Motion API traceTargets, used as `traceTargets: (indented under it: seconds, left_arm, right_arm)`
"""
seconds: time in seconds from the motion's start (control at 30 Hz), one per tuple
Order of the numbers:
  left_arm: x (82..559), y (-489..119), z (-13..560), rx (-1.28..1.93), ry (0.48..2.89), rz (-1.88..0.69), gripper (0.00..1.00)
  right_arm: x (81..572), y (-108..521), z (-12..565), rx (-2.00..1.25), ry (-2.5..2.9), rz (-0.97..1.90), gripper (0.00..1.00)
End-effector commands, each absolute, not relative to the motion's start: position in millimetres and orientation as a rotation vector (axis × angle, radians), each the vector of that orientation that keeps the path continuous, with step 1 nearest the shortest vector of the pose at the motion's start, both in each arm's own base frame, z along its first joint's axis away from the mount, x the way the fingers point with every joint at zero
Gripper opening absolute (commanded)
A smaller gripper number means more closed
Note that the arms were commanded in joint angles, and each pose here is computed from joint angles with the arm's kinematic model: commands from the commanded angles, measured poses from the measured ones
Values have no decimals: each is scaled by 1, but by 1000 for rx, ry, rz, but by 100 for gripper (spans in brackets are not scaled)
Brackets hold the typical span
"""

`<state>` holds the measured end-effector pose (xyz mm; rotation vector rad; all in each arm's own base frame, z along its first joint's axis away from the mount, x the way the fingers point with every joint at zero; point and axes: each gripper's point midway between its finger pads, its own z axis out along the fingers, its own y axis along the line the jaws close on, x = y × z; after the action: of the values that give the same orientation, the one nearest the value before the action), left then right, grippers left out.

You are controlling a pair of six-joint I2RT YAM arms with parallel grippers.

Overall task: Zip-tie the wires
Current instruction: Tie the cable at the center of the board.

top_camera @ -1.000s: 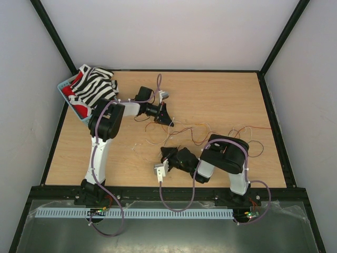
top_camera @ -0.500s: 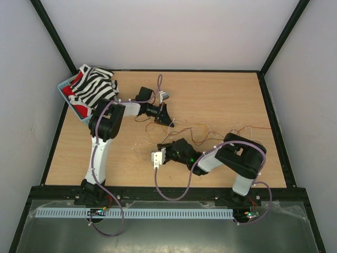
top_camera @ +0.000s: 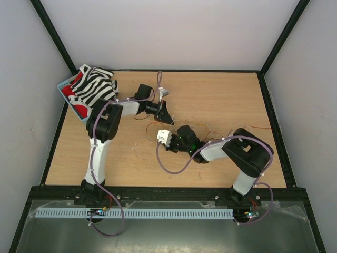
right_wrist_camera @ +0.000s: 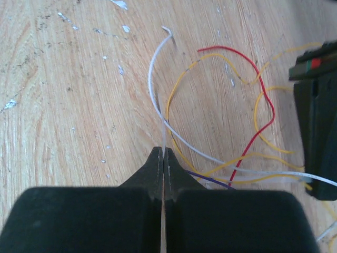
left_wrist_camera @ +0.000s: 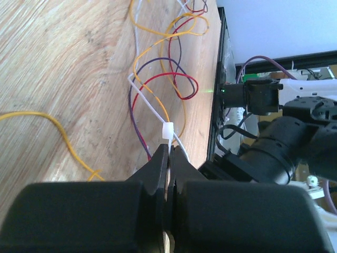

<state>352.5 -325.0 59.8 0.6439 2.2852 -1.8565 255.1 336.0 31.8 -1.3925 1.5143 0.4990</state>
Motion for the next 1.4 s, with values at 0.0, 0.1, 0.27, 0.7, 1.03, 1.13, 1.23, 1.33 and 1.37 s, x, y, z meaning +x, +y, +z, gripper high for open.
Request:
traceTargets:
  seconds: [0.0,0.1,0.27,0.7,1.03,1.13,1.23,1.33,1.37]
  left_arm:
    - [352,-326,93,776,2147,-1813,0]
    - [349,-326,97,820,2111,-1789,0]
    - [343,-326,105,912,2032,-1710,0]
    - [333,-321,98,1066,1935,-1456,0]
    - [333,-316,102,1131,1832,-1262,0]
    - [331,-316,106,1155,1775,-1215,0]
    - [331,-315,107,1177,1737,-1161,0]
    - [331,-313,111,1194,1692,-1111,0]
    - [332,-312,113,1195,1675,-1094,0]
  right_arm:
    - [254,340,51,-1271,1594,688,0]
    - [257,338,58,-1211,1631,765,0]
    - [266,330,67,-1103,1713,878,0]
    - [264,317,83,-944,1843,1145,0]
    - [254,309,81,-962,1903,1271,0]
    - [252,309,78,-978,1926,1304,0]
    - [252,308,79,-987,1925,1324,0]
    - [255,304,81,-991,1920,1334,0]
    - [255,303,82,-995,1916,1338,0]
